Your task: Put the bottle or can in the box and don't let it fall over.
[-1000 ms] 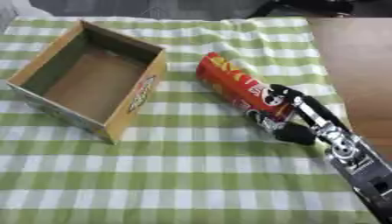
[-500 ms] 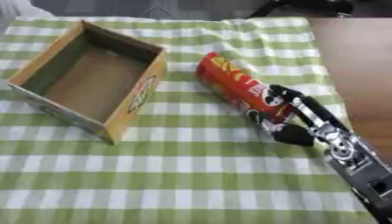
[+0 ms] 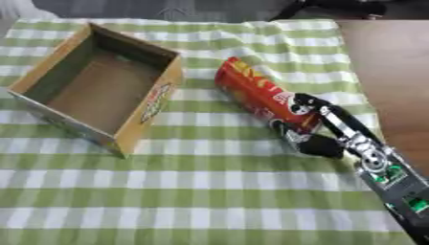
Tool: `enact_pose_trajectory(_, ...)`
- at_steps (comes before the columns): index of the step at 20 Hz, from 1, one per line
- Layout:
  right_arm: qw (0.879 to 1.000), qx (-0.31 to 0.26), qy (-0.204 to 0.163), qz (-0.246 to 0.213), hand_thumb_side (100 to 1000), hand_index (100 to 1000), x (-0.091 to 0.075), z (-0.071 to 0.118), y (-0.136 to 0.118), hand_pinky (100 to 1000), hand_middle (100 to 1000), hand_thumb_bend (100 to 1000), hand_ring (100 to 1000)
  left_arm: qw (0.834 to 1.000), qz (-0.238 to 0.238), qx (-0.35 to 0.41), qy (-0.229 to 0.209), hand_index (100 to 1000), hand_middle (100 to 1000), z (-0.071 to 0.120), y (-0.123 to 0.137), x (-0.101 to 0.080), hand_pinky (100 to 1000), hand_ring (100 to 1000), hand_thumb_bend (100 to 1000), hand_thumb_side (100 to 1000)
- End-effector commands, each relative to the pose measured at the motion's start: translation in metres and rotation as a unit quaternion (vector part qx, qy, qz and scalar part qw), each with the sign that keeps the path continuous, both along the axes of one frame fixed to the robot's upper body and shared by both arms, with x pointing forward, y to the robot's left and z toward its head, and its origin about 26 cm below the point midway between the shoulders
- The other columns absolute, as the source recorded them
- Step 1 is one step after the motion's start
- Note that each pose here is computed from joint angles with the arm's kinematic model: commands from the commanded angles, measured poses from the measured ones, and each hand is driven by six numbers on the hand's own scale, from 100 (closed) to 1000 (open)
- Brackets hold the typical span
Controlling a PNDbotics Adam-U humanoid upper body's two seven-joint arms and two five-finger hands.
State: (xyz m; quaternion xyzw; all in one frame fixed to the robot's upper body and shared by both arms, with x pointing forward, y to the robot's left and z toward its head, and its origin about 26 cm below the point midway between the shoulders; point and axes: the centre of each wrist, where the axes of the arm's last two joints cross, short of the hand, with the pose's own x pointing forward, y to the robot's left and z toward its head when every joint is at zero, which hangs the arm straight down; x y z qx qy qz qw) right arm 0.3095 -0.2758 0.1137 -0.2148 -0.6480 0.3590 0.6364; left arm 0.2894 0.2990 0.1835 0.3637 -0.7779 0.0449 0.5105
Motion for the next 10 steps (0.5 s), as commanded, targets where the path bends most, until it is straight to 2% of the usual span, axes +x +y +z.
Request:
enact_pose_trajectory(1,0.998,0.009,0.055,-0.006,266,1000,-0.0011,-0.025,-0.0022,424,846,100,838,1.0,0.001,0.004,-0.018,700,590,0.0099,0.0014,-0.0021,502,493,171,658)
enact_pose_trajectory(6,0.998,0.021,0.061,-0.014,100,1000,0.0004,-0.028,-0.0017,432,839,100,832,1.0,0.002,0.002,-0.02,699,590,0.0099,0.0018,-0.0022,503,494,169,660)
enact_pose_trajectory(10,0.998,0.021,0.054,-0.023,100,1000,0.001,-0.0283,-0.0014,382,821,100,809,1.0,0.002,0.001,-0.021,699,590,0.0101,0.0021,-0.0022,504,494,168,661)
